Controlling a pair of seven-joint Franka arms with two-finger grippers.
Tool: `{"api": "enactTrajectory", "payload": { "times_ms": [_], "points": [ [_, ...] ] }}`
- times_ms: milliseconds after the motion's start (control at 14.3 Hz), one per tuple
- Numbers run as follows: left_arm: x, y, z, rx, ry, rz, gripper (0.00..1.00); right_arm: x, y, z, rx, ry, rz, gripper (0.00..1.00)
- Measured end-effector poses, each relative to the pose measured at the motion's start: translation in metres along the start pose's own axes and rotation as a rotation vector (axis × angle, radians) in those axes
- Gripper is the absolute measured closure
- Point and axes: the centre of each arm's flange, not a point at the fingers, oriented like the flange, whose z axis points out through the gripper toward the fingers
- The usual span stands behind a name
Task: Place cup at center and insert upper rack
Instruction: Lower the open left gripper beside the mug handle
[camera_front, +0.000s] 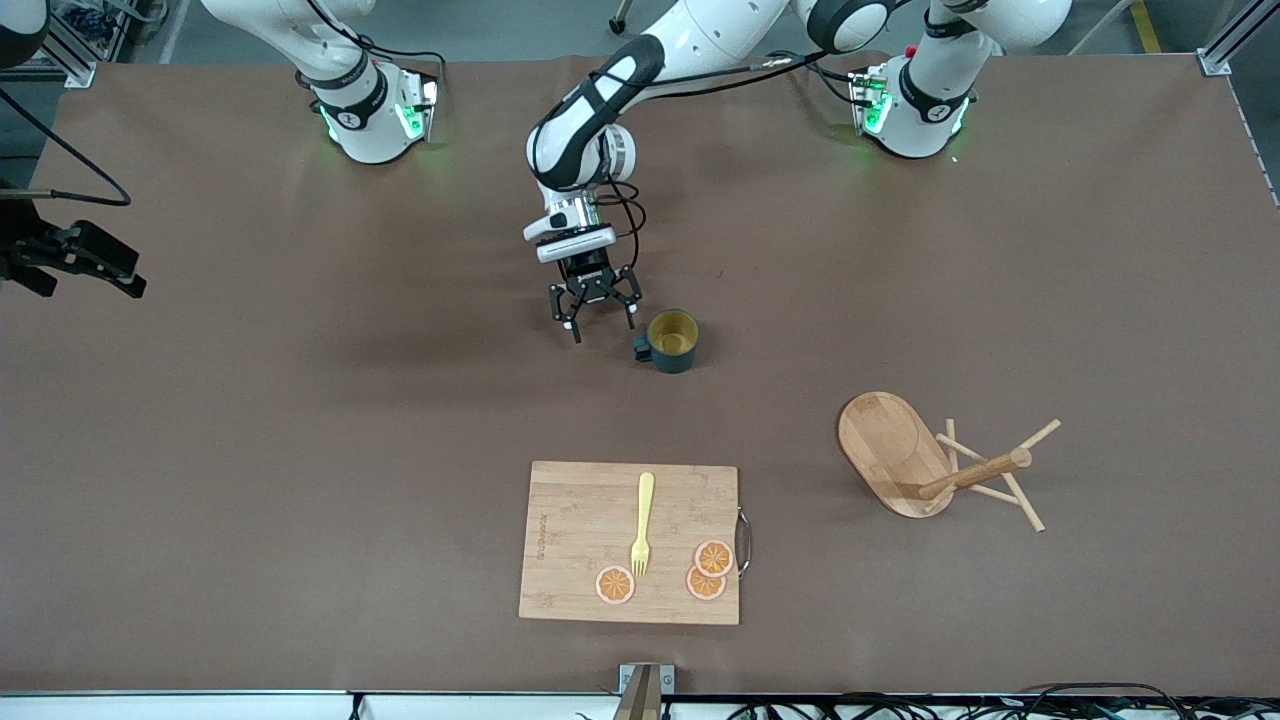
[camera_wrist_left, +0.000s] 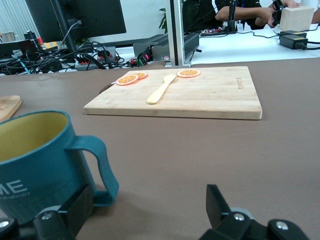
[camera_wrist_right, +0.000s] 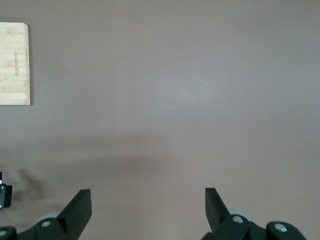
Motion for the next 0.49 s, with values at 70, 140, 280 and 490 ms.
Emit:
{"api": "enactTrajectory", "payload": {
  "times_ms": [70,140,280,490],
  "points": [
    [-0.001,-0.001,0.001,0.002,0.001,-0.007,0.0,-0.001,0.0,0.0,0.0,0.002,0.0,0.0],
    [-0.001,-0.001,0.002,0.004,0.002,-0.013,0.0,-0.001,0.0,-0.001,0.001,0.003,0.0,0.0],
    [0.0,-0.002,0.005,0.008,0.002,-0.016,0.0,-0.002,0.0,0.0,0.001,0.001,0.0,0.0],
    [0.002,-0.004,0.011,0.017,0.004,-0.02,0.0,-0.002,0.0,0.002,0.0,-0.003,0.0,0.0]
  ]
}}
